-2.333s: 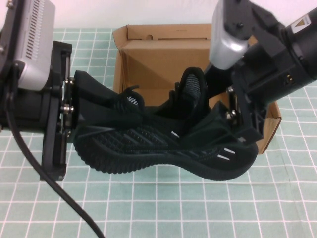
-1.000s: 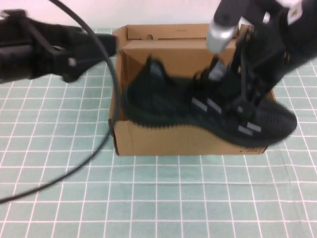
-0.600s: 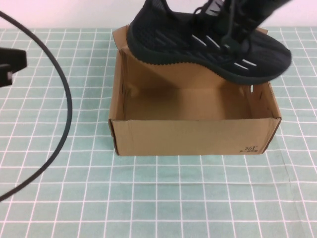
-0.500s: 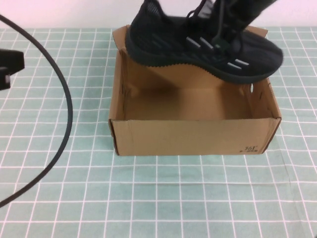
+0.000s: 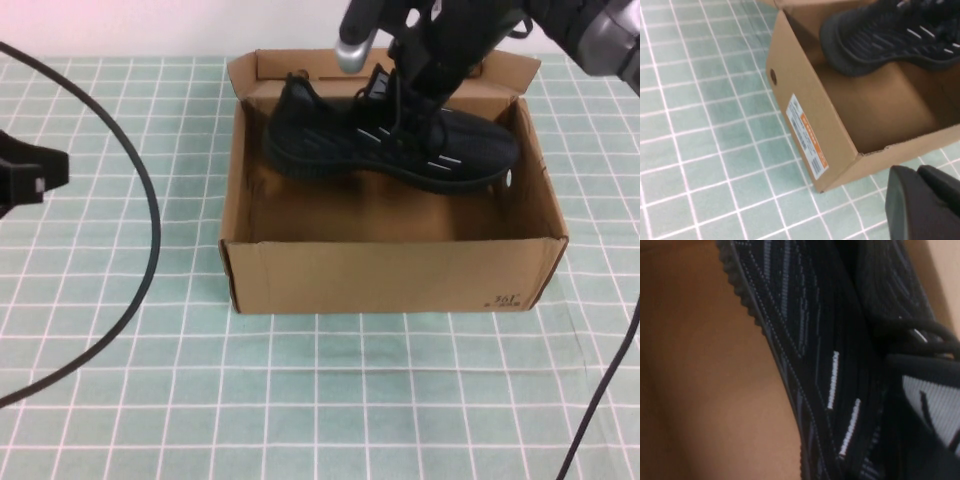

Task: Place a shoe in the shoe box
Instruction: Place the shoe in the shoe box

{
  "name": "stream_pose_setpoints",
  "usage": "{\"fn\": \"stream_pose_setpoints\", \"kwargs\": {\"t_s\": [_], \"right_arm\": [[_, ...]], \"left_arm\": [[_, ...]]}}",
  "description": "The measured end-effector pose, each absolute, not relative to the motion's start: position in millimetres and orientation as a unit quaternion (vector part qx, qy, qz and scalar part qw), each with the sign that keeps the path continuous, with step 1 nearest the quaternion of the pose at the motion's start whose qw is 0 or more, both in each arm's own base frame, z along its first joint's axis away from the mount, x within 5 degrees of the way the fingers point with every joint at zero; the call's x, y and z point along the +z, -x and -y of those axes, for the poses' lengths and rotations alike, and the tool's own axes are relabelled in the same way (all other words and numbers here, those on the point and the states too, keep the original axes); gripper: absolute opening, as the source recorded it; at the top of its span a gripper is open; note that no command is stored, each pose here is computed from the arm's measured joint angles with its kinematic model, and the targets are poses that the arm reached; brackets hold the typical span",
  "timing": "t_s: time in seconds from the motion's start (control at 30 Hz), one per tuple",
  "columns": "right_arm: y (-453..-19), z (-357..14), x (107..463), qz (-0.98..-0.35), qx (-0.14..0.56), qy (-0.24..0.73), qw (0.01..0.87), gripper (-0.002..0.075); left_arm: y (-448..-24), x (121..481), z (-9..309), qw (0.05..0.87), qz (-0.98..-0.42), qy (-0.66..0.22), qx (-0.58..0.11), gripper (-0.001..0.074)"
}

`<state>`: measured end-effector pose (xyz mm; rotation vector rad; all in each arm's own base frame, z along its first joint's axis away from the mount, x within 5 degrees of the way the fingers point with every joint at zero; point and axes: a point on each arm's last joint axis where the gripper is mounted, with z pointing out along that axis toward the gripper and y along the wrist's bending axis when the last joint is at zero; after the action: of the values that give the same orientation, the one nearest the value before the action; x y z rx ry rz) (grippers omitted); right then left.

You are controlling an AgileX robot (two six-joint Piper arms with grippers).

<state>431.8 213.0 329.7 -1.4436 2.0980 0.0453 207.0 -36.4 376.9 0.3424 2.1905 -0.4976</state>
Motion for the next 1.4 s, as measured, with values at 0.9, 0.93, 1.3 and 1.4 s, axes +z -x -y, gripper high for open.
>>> {"fn": "stream_pose_setpoints", "kwargs": {"t_s": [0.9,0.93,1.3,1.4], "right_arm": [[-471.4,-196.5,262.4,-0.803,0.090,0.527,0.265,0.0020],[-471.8,-196.8,261.5,-0.803,0.091,0.526,0.265,0.0023],[-466.8,-195.6,291.0,-0.813,0.099,0.485,0.306,0.0423],[-455.5,-191.2,323.2,-0.812,0.097,0.470,0.333,0.0437]], "left_arm": [[-237.7,357.6,40.8,0.394,-0.878,-0.113,-0.249,-0.0004],[-237.7,357.7,40.8,0.394,-0.878,-0.113,-0.249,-0.0004],[-236.4,357.2,41.9,0.402,-0.869,-0.171,-0.230,-0.0004],[-231.7,359.6,44.0,0.409,-0.859,-0.214,-0.224,-0.0004]]}}
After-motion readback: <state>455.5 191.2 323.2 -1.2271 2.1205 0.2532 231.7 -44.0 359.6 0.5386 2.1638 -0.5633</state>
